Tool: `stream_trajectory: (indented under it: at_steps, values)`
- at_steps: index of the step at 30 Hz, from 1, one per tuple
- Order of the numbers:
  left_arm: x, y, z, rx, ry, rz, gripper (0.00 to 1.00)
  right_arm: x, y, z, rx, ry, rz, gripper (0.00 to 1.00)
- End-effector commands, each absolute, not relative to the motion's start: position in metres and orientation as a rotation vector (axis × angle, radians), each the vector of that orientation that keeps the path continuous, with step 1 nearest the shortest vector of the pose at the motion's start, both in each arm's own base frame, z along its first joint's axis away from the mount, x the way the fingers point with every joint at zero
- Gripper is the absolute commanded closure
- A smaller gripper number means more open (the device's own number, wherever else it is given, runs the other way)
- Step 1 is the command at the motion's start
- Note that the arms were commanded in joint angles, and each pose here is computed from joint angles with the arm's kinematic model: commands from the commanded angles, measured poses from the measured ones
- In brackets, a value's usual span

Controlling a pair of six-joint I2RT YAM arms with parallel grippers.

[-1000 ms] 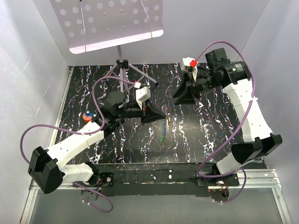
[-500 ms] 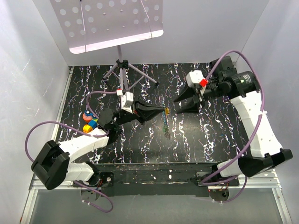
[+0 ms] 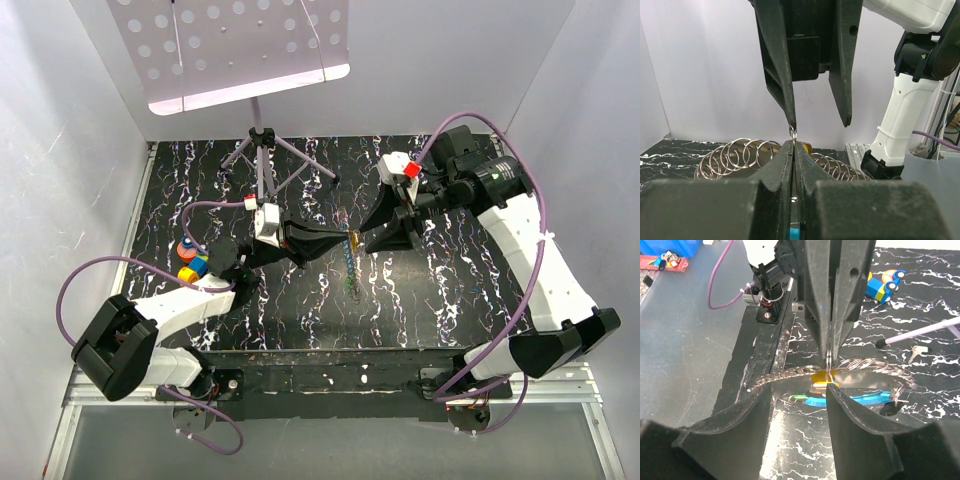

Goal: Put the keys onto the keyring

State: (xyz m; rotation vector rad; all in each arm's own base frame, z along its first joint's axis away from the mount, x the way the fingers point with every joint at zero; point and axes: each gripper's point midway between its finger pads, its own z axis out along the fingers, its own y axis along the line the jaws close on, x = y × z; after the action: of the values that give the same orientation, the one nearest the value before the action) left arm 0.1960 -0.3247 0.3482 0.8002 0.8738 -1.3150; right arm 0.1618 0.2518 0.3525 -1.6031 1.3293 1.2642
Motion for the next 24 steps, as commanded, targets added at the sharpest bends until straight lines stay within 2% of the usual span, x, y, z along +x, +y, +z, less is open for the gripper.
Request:
stream_trajectory:
  at_steps: [1,14,24]
  values:
    - [0.193,-0.32,0.356,0.809,0.806,-1.283,1.0,0.159,0.256,0.383,-1.58,1.257,1.28,0.44]
    - [0.191,-0.321,0.357,0.819,0.801,-1.301,1.0,0.181,0.261,0.366,-1.533,1.37,1.24,0.44]
    - [0.19,-0.32,0.359,0.811,0.796,-1.306,1.0,0.179,0.264,0.357,-1.547,1.397,1.235,0.44]
